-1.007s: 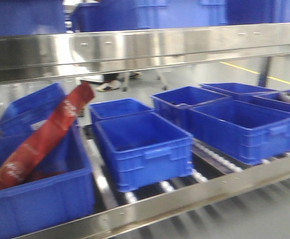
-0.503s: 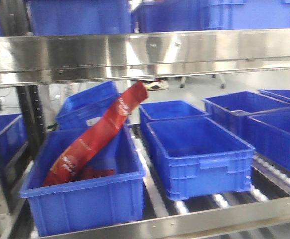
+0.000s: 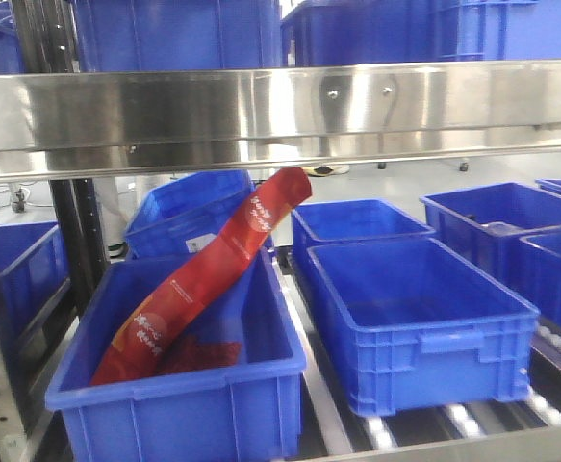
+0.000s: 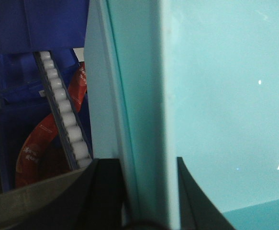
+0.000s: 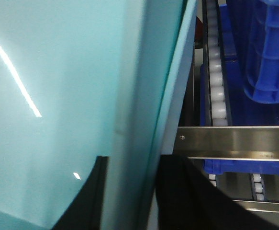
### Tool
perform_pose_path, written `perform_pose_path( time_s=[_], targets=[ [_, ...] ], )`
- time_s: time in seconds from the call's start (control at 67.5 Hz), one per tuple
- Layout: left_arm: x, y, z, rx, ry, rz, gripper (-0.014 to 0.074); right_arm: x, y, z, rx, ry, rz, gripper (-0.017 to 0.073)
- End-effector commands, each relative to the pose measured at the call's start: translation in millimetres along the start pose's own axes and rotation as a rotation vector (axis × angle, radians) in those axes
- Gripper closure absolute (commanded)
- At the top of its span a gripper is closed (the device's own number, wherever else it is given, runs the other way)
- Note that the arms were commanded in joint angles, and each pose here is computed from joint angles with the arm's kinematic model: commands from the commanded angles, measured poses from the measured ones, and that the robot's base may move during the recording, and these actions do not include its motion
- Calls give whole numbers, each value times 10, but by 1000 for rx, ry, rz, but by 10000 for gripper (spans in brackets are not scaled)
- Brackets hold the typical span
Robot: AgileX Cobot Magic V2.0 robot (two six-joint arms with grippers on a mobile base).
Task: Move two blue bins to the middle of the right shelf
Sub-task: 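Turn the base and approach the other rack holding the teal bin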
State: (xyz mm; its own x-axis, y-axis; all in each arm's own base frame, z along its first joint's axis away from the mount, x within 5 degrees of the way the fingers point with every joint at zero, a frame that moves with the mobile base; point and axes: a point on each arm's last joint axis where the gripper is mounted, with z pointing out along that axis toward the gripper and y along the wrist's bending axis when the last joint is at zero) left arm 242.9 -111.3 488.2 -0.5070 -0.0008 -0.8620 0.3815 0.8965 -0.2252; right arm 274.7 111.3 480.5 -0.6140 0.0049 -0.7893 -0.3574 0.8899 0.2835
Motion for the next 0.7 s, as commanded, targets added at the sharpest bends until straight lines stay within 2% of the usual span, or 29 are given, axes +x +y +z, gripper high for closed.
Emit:
perform_pose_path(
  time_s=[0.0,0.681],
  targets=[
    [-122,-86,-122,73,-119,-40,704,-87,67,-108,-39,-95,-18,712],
    [-122,-86,-122,73,-119,-40,704,-87,67,-108,-39,-95,-18,712]
  ],
)
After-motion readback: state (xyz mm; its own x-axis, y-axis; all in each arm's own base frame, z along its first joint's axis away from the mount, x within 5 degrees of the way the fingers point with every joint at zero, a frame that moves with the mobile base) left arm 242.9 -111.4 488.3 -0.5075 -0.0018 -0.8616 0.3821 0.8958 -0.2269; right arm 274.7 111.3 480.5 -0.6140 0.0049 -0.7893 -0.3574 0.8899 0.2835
